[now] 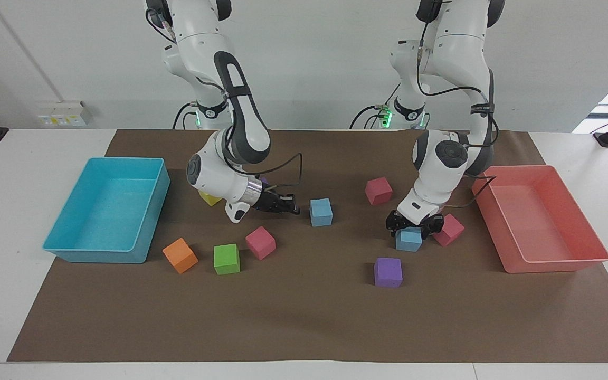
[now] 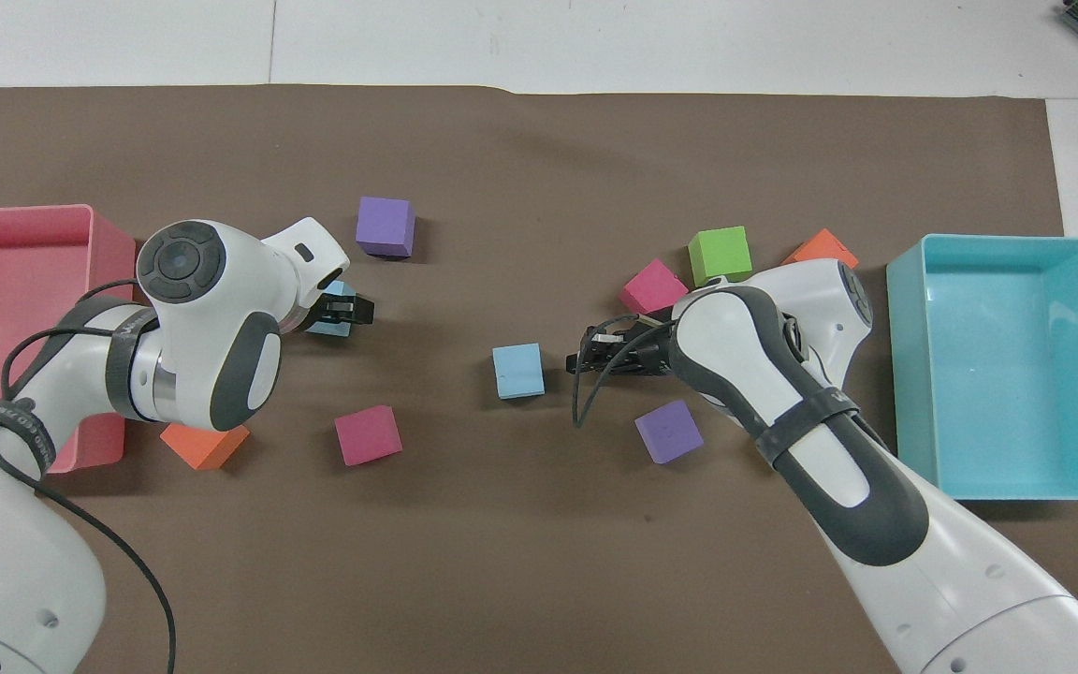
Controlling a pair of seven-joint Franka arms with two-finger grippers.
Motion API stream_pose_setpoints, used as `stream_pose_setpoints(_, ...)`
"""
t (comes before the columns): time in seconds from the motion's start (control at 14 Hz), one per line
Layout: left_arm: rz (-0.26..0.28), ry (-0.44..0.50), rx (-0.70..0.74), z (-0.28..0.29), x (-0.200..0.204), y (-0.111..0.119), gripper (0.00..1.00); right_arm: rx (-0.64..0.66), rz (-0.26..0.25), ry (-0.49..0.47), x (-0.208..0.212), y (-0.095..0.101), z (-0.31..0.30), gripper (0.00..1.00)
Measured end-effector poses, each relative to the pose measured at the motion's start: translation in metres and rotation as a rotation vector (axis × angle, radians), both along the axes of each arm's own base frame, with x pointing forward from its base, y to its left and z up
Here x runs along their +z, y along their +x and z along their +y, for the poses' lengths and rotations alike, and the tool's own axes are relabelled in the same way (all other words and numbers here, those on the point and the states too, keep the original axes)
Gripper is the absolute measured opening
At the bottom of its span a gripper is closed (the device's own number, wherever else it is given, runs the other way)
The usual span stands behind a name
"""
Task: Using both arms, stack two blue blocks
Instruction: 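Grasp the second blue cube with the left gripper and lift it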
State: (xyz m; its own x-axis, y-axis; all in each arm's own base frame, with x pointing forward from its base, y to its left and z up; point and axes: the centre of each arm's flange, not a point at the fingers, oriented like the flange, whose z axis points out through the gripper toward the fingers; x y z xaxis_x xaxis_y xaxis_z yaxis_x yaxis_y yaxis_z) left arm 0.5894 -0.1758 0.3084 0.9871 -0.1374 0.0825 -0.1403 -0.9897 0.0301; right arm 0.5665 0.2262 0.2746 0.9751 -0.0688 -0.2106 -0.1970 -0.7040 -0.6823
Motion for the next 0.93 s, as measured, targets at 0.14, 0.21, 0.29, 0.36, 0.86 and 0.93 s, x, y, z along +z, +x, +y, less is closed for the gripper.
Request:
stream_pose_setpoints(0.14, 0.0, -0.001, 0.007, -0.002, 0.0, 0.0, 1.0, -0.014, 0.008, 0.025, -0.001, 0.0, 0.0, 0.01)
stream_pose_setpoints(0.21, 0.0, -0.001, 0.009, -0.002, 0.0, 0.0, 1.0, -0.016, 0.001, 0.044, -0.001, 0.0, -0.001, 0.01)
stream_pose_setpoints(0.29, 0.0, -0.001, 0.01, -0.002, 0.0, 0.0, 0.89, -0.014, -0.001, 0.057, -0.002, 0.0, -0.001, 0.01)
stream_pose_setpoints(0.36, -0.001, -0.001, 0.011, -0.001, 0.0, 0.0, 0.74, -0.014, 0.0, 0.061, -0.003, -0.001, -0.002, 0.01)
stream_pose_setpoints(0.86, -0.012, -0.005, 0.016, -0.001, 0.007, 0.001, 0.59, -0.014, 0.001, 0.062, -0.003, -0.001, -0.002, 0.01)
stream_pose_setpoints(0.93, -0.018, -0.007, 0.022, -0.001, 0.012, 0.001, 0.59, -0.014, 0.001, 0.062, -0.003, -0.001, -0.002, 0.01)
